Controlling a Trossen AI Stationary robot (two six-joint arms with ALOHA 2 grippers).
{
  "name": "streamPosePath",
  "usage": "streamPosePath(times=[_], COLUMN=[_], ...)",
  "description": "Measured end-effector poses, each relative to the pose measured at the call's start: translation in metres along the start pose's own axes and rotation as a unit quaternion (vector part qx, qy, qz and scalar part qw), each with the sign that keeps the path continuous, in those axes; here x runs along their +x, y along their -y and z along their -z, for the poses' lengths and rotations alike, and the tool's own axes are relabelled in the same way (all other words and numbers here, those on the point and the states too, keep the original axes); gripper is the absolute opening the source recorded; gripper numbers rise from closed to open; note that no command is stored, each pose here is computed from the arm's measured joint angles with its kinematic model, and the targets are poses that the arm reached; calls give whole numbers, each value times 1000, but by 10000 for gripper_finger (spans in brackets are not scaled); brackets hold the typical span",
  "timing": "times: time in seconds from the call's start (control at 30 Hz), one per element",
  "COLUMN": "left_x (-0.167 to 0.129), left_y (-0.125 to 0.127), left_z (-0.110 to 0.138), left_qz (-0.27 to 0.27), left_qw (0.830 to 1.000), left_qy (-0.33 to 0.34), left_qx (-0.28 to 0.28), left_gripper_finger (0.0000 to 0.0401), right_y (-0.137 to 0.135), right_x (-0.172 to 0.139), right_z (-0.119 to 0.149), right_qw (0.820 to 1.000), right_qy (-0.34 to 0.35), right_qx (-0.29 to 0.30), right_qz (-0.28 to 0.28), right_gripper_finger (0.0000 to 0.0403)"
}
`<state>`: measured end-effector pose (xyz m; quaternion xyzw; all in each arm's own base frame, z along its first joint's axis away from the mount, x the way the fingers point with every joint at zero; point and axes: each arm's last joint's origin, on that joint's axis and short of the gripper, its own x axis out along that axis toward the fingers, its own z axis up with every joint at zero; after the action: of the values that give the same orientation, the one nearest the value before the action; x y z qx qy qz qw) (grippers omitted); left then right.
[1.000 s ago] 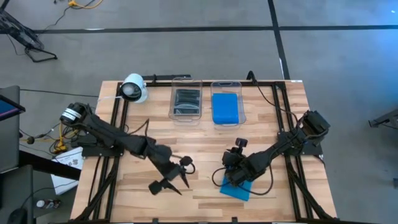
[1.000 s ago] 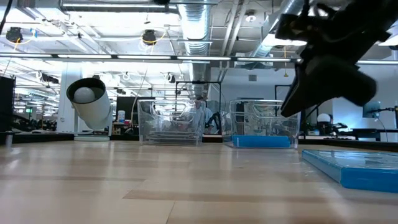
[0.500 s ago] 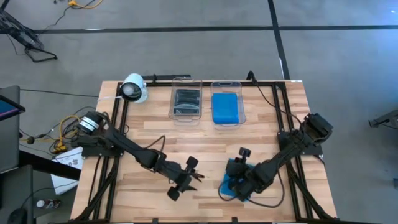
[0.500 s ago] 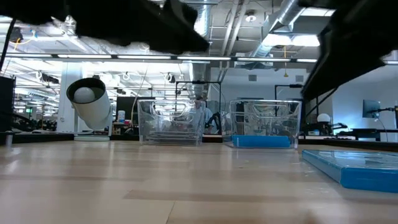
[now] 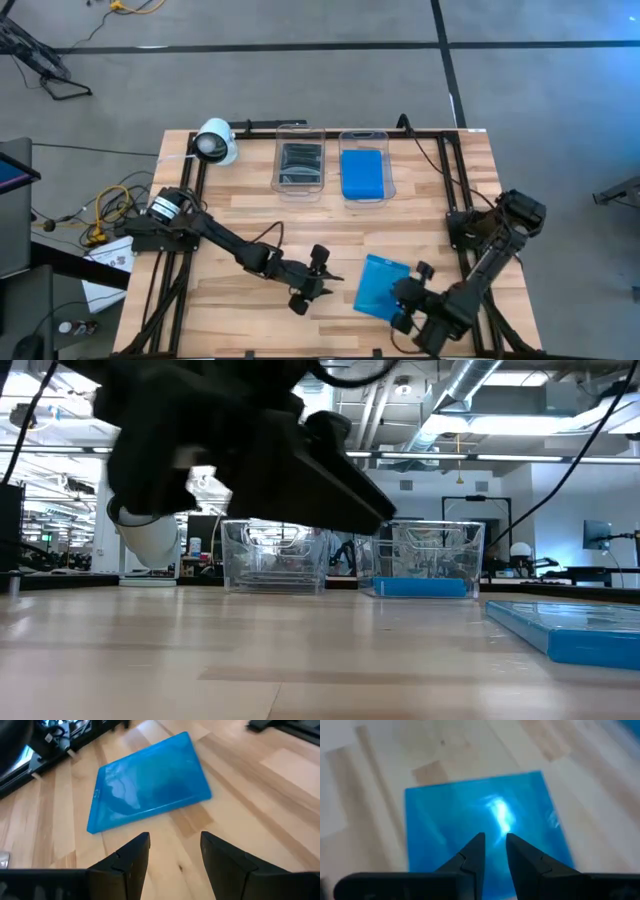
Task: Pick & place jewel cases by type
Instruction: Put the blue CD case into the right transparent bin
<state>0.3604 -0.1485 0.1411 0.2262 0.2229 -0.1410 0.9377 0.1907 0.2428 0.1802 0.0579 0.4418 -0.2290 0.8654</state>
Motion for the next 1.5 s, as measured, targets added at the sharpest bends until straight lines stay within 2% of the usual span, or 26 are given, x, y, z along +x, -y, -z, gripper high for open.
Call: streamPosePath(times=[0.2, 0.33, 0.47, 0.57, 0.8, 1.0, 1.13, 1.5], left_x=[14, 20, 22, 24, 31, 40, 40, 39], left_y=[-12, -24, -37, -44, -42, -41, -44, -42], left_z=[0, -1, 4, 8, 20, 25, 29, 36], left_qz=[5, 16, 14, 17, 22, 19, 10, 2], left_qw=[1000, 997, 990, 985, 980, 977, 975, 971], left_qy=[-7, -15, -29, -32, -56, -59, -67, -106], left_qx=[-25, -74, -134, -167, -190, -204, -213, -214], left_gripper_finger=[173, 173, 173, 174, 174, 174, 174, 174], right_y=[-7, -10, -10, -6, 6, 18, 20, 20], right_x=[-18, -23, -17, -7, 9, 23, 32, 53], right_z=[22, 35, 49, 60, 73, 79, 76, 53], right_qw=[998, 996, 996, 996, 995, 996, 997, 995], right_qy=[1, 2, -4, -40, -64, -68, -62, -59], right_qx=[45, 54, 48, 41, 42, 31, 12, -51], right_qz=[-41, -66, -78, -74, -60, -40, -55, -54], right_gripper_finger=[70, 70, 70, 70, 70, 70, 70, 70])
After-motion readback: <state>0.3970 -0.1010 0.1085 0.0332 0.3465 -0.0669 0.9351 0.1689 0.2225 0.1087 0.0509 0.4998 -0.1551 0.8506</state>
